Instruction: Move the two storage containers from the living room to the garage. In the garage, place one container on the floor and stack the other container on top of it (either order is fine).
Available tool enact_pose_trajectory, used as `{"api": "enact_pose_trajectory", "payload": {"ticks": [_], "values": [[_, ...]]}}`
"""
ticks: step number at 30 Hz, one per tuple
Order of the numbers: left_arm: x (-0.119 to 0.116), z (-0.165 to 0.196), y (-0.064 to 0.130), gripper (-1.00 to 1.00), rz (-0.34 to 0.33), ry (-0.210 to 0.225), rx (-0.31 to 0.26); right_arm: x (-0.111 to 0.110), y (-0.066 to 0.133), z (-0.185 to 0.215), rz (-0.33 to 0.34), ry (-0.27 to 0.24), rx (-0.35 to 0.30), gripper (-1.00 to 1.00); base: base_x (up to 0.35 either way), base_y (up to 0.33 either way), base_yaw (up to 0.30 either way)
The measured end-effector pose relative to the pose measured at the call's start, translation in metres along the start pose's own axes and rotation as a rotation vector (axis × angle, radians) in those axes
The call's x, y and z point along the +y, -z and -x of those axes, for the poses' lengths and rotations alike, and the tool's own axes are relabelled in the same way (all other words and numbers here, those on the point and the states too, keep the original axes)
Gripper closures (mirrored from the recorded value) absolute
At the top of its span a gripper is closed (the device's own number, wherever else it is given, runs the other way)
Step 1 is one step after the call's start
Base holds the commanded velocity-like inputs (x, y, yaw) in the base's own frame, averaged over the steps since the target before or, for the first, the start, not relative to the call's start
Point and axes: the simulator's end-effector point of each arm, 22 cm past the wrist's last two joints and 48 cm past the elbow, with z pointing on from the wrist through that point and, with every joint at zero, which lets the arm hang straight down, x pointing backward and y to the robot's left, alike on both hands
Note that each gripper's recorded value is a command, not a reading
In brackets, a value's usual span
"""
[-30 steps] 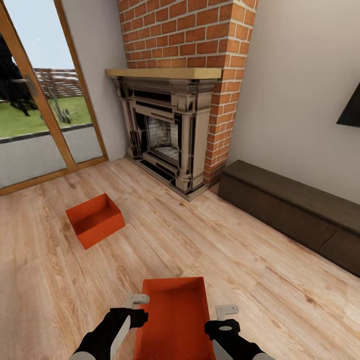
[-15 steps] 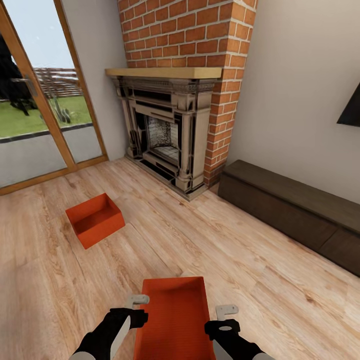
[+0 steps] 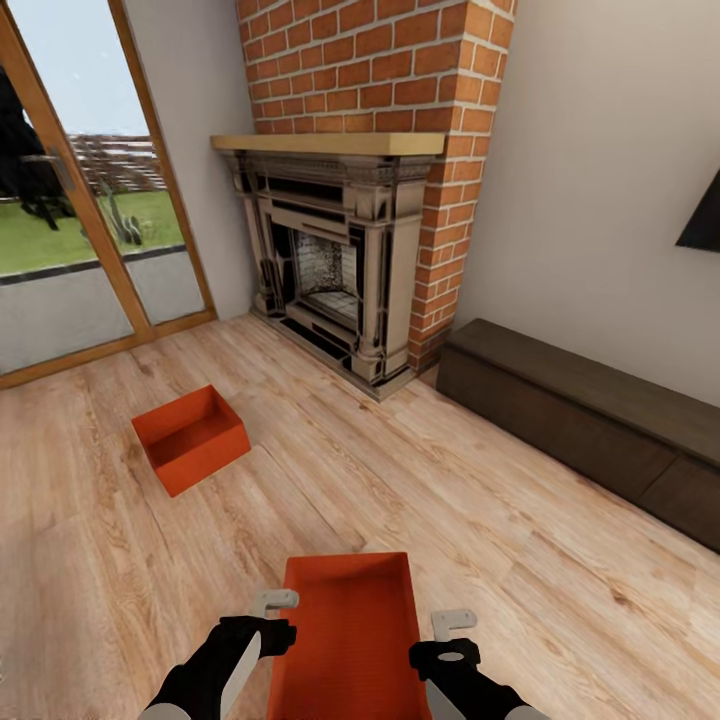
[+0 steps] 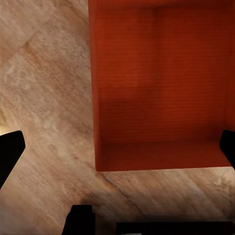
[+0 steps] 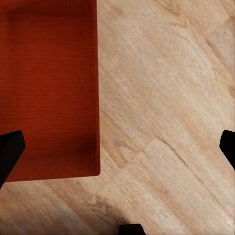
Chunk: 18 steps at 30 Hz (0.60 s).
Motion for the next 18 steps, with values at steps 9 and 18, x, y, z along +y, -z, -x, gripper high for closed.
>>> {"api": "enact_pose_trajectory", "payload": {"ticks": [9, 18], "values": [[0.000, -0.006, -0.004, -1.00, 0.000, 0.000, 0.013, 0.001, -0.003, -0.006, 0.000, 0.001, 0.012, -1.00, 0.000, 0.000, 0.069], [-0.002, -0.027, -0.014, -1.00, -0.001, 0.002, 0.032, -0.001, -0.006, -0.011, -0.003, 0.004, 0.021, -1.00, 0.000, 0.000, 0.070]]}}
